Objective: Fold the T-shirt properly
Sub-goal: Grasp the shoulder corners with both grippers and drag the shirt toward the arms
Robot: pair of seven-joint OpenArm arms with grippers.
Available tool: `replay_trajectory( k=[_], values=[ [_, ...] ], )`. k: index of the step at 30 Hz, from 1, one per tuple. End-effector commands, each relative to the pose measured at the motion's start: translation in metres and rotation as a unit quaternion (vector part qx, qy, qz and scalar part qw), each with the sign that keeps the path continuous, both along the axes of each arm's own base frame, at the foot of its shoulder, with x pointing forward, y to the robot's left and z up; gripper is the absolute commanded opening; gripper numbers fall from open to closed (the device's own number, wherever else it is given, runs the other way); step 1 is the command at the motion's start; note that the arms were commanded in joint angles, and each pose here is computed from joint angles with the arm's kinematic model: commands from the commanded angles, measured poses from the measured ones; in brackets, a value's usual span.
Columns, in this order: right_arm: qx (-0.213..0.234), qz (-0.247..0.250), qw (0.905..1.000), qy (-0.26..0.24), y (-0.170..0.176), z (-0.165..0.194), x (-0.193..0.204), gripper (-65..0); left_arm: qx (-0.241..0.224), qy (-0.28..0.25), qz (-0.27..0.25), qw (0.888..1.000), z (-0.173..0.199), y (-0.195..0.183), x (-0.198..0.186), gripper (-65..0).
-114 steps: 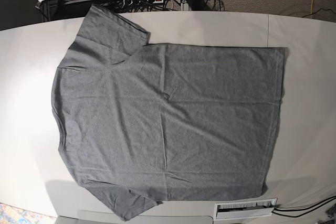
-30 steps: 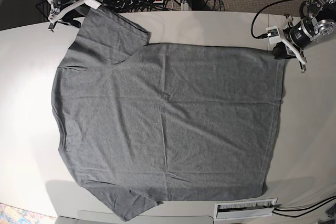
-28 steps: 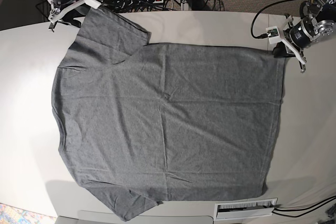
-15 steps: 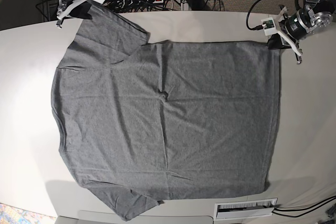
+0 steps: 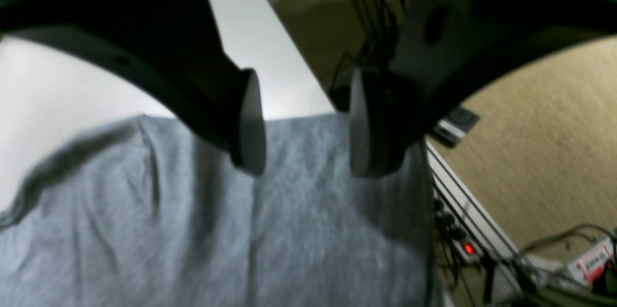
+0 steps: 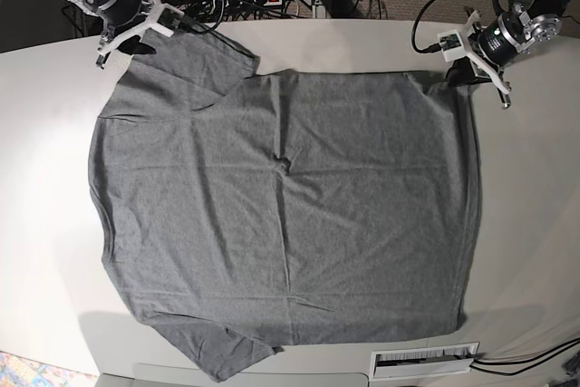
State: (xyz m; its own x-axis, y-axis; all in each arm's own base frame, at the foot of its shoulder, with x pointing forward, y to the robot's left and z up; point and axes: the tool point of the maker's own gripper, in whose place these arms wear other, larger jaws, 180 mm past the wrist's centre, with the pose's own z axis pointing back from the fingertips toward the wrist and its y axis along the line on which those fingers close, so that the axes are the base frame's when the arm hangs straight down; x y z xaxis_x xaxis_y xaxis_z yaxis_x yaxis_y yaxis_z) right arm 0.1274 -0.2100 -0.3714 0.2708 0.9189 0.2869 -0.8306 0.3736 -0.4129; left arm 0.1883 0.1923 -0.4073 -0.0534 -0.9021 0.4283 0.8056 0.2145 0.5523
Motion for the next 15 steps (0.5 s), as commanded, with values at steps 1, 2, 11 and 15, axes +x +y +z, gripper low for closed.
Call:
replay_trajectory(
  k=[1, 2, 11, 15],
  values=[
    [0.004, 0.009, 0.9999, -0.004, 0.004, 0.002, 0.002, -35.9, 0.013, 0.013, -0.009, 1.000, -0.003, 0.004, -0.005, -65.0],
    [0.005, 0.011, 0.9999, 0.001, 0.006, -0.002, 0.001, -35.9, 0.013, 0.013, -0.009, 1.000, -0.003, 0.004, -0.005, -65.0],
    [-0.013, 0.008, 0.9993, 0.034, 0.002, -0.033, 0.002, -35.9, 0.013, 0.013, -0.009, 1.000, -0.002, 0.004, -0.005, -65.0],
    [-0.017, 0.007, 0.9993, 0.032, 0.001, -0.034, 0.006, -37.2, 0.013, 0.013, -0.009, 1.000, -0.003, 0.004, -0.006, -65.0]
  ],
)
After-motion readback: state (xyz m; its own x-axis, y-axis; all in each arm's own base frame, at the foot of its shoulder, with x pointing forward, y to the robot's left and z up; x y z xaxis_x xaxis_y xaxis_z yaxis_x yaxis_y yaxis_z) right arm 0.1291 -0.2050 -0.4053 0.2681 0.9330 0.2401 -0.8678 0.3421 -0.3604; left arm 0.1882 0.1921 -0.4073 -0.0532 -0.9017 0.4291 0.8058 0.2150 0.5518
